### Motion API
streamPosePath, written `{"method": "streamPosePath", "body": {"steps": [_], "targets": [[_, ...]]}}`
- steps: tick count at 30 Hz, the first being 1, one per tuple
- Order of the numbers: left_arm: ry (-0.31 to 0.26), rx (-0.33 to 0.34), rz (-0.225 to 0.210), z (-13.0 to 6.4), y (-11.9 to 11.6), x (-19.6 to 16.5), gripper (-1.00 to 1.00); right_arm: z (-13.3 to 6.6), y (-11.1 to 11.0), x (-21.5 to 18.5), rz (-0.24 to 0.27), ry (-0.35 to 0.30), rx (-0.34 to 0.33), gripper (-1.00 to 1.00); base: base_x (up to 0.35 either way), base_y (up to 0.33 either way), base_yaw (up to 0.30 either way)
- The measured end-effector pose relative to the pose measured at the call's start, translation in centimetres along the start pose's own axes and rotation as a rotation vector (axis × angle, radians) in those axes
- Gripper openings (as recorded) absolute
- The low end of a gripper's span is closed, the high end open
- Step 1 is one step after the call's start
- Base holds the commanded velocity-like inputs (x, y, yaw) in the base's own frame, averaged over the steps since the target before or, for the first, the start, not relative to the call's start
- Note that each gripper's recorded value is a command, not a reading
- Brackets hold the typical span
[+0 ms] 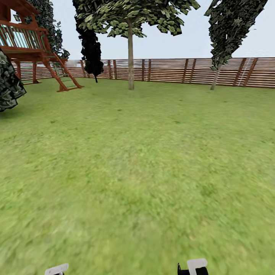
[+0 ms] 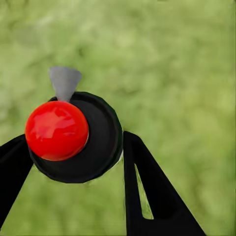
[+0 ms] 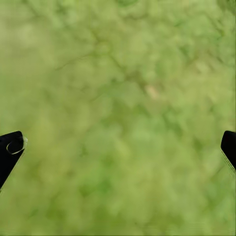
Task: In the garden, pick up the pesticide atomizer on the floor and spray pesticide onto both trees until each tree trunk is fully covered.
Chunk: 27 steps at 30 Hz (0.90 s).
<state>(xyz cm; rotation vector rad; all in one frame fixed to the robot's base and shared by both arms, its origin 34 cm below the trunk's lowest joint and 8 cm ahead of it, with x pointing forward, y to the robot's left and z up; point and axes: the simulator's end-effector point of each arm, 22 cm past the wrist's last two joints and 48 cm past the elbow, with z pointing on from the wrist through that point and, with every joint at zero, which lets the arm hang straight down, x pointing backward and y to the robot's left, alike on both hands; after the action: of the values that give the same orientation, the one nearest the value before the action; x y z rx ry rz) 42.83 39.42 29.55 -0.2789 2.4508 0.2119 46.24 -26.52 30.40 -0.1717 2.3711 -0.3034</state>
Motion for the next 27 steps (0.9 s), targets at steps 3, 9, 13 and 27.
{"method": "streamPosePath", "body": {"steps": [3, 9, 13, 27], "targets": [[0.0, 0.0, 0.0, 0.0, 0.0, -0.01, -1.0, 0.0, 0.0, 0.0, 0.0, 0.0, 0.0, 1.0, 0.338, 0.0, 0.0], [-0.001, 0.0, 0.0, 0.0, 0.0, -0.02, -1.0, 0.0, 0.0, -0.01, 0.0, 0.0, 0.0, 1.0, 0.338, 0.0, 0.0], [-0.001, 0.0, 0.0, 0.0, 0.0, -0.02, -1.0, 0.0, 0.0, 0.0, 0.0, 0.0, 0.0, 1.0, 0.338, 0.0, 0.0], [0.0, 0.0, 0.0, -0.01, 0.0, 0.01, -1.0, 0.0, 0.0, 0.0, 0.0, 0.0, 0.0, 1.0, 0.338, 0.0, 0.0]]}}
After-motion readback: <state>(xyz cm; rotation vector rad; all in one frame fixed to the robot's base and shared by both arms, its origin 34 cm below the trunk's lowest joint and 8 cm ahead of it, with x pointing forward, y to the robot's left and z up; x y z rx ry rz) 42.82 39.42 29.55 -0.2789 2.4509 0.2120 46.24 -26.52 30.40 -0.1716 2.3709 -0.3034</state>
